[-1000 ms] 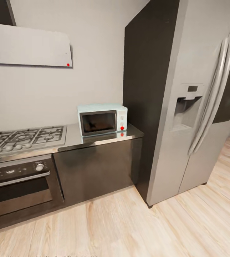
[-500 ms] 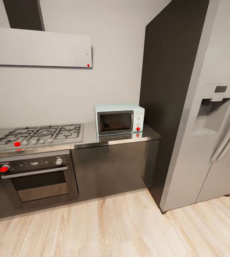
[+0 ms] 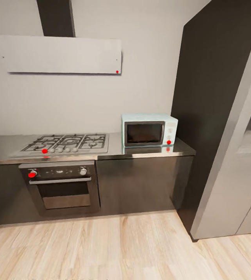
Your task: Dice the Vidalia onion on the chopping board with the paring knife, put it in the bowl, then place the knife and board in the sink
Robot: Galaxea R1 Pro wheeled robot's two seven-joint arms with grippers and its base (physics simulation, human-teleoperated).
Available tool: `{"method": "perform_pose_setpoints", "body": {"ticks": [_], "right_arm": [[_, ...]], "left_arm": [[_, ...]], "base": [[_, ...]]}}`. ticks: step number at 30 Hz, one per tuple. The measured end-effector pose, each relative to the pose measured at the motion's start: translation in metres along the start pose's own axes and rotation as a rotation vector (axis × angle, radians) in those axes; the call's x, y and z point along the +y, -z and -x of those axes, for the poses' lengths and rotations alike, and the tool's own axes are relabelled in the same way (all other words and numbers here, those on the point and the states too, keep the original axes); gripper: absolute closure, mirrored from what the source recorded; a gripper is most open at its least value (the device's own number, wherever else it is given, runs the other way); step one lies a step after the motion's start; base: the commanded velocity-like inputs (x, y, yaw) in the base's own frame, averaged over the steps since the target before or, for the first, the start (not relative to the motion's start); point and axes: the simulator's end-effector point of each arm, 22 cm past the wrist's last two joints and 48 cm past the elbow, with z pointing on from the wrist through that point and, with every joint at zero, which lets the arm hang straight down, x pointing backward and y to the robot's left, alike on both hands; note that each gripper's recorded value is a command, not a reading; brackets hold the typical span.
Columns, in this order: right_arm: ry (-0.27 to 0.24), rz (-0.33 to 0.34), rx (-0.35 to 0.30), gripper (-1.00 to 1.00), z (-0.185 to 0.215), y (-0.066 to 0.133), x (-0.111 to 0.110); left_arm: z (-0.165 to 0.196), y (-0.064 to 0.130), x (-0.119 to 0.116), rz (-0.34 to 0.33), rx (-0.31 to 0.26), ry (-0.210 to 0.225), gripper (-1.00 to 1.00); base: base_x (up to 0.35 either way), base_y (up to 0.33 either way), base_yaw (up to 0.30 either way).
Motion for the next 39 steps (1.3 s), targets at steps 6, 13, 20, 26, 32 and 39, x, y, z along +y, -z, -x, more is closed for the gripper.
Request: {"method": "perform_pose_setpoints", "body": {"ticks": [6,13,20,26,32,39], "right_arm": [[0.001,0.0,0.0,-1.0,0.0,0.0,-0.0001],[0.001,0.0,0.0,-1.0,0.0,0.0,0.0001],[0.001,0.001,0.0,-1.0,0.0,0.0,0.0002],[0.001,0.0,0.0,-1.0,-0.0002,0.0001,0.0],[0.001,0.0,0.0,-1.0,-0.0001,0.0,0.0],[0.001,0.001,0.001,-1.0,-0.0004,0.0001,0.0002]], "left_arm": [[0.0,0.0,0.0002,0.0,0.0,0.0,-1.0],[0.0,0.0,0.0,0.0,0.0,0.0,-1.0],[0.0,0.0,0.0,0.0,0.0,0.0,-1.0],[0.0,0.0,0.0004,0.0,0.0,0.0,-1.0],[0.0,0.0,0.0,0.0,0.0,0.0,-1.0],[-0.0001,0.0,-0.0001,0.0,0.0,0.0,-1.0]], "base": [[0.0,0.0,0.283],[0.0,0.0,0.283],[0.0,0.0,0.283],[0.0,0.0,0.283],[0.0,0.0,0.283],[0.0,0.0,0.283]]}}
